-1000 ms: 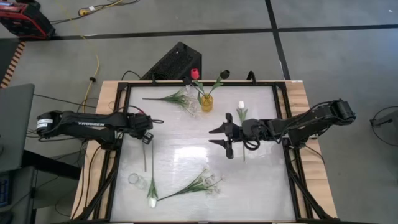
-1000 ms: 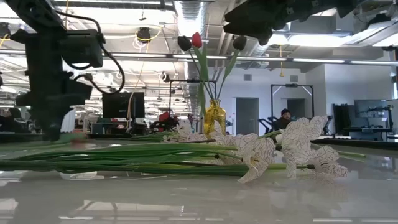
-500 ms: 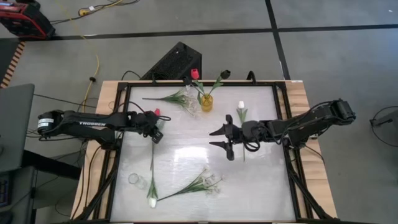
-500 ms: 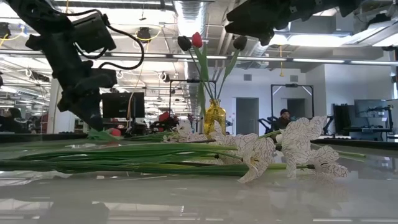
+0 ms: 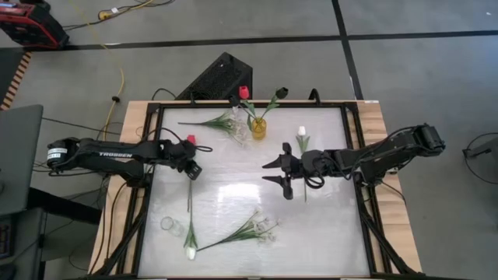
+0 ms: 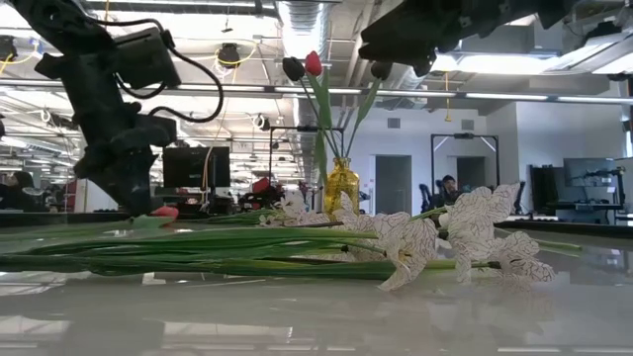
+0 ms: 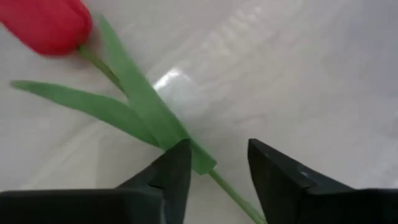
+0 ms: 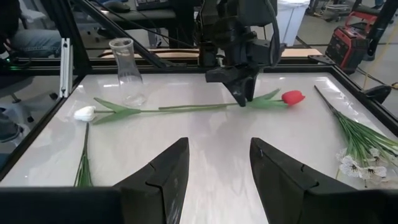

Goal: Sort flowers into vase by color
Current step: Put the red flower into the yellow vase

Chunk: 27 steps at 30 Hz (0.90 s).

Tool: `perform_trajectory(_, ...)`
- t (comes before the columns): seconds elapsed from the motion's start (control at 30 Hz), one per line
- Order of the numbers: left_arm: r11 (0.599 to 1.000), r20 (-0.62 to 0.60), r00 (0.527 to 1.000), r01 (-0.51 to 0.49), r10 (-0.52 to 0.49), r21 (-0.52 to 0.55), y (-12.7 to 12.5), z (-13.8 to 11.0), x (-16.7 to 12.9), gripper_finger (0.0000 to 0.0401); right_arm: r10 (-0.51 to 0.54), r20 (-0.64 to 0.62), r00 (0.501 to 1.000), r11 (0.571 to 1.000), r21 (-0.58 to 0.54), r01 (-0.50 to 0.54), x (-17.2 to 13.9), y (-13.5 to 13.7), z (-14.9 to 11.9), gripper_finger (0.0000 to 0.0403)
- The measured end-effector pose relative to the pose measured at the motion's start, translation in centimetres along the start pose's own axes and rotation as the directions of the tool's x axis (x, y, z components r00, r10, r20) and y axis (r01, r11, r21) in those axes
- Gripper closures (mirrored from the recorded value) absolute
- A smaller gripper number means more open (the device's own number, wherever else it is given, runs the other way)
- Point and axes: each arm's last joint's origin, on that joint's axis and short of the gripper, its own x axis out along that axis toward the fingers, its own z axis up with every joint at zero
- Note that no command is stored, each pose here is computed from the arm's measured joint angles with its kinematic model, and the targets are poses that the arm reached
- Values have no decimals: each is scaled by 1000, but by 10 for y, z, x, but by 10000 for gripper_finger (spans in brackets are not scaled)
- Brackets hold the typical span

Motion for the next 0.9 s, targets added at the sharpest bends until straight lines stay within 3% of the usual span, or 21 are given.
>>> perform_trajectory(0.13, 999, -43, 999, 29, -31, -36, -4, -5, -1, 223, -6, 0, 1000, 1000, 0, 6, 0, -2, 0, 207)
perform_trajectory(0.33, 999, -29, 1000, 11, -12, -35, -12, -13, -3, 221, -6, 0, 1000, 1000, -1, 6, 0, -2, 0, 207)
perform_trajectory(0.73, 996, -5, 998, -65, 64, -66, -22, -28, -4, 227, -6, 0, 1000, 1000, 0, 6, 0, -2, 0, 207)
perform_trajectory(0.9, 985, -21, 988, -154, 153, -73, -24, -34, 8, 227, -6, -3, 1000, 1000, 2, 6, 0, -2, 0, 207)
